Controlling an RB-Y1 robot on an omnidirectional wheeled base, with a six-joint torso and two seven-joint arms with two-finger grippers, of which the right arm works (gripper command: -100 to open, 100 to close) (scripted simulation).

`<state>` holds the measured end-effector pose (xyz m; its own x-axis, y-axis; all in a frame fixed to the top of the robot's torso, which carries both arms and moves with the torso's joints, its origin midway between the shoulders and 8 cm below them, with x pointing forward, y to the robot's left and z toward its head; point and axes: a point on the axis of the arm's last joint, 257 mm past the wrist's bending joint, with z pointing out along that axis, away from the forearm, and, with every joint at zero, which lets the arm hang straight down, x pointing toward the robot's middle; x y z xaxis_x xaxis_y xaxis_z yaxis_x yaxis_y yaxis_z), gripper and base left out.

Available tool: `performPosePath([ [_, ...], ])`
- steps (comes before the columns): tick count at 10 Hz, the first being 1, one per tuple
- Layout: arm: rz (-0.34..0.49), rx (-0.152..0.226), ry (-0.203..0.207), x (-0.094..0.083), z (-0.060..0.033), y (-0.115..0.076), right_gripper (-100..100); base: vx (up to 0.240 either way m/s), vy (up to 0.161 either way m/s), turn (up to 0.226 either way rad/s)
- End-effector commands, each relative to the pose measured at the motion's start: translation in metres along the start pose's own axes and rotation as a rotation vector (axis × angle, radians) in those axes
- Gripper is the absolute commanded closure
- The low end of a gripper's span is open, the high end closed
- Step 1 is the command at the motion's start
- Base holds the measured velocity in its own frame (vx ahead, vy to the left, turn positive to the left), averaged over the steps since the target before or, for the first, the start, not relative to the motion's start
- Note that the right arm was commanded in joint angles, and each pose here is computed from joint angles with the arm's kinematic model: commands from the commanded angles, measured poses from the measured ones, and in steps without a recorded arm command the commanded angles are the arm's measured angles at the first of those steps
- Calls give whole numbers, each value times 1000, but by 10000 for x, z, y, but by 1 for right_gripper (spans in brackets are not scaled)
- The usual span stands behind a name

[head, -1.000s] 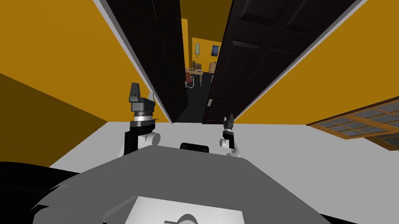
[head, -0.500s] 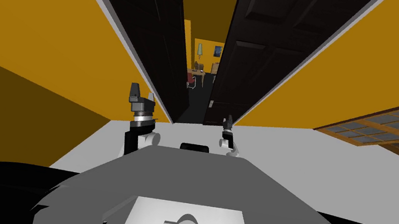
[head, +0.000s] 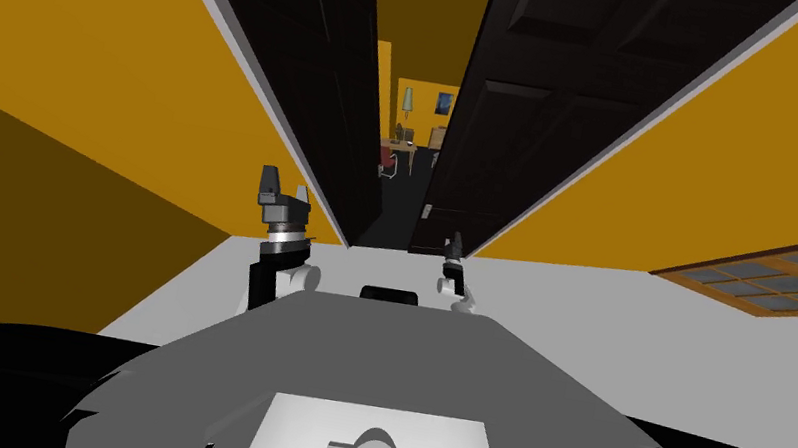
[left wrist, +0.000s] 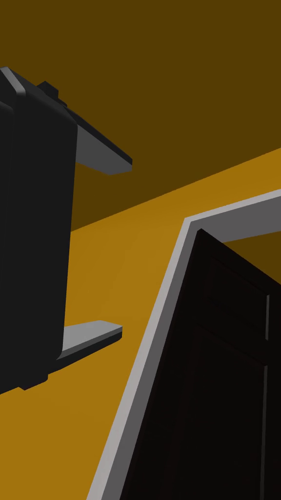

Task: Push the door open

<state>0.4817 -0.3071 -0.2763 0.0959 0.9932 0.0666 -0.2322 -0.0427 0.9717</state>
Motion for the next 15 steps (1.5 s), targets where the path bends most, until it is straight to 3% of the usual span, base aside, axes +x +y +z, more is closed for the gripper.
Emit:
performPosePath([
  [1, -6, 20, -4, -15, -20, -108, -100, 57, -10, 81],
  [6, -27, 85, -16, -72, -59, -463, -100, 92, -20, 130],
  [15, -52, 164, -29, -131, -149, -848, -100, 66, -23, 81],
])
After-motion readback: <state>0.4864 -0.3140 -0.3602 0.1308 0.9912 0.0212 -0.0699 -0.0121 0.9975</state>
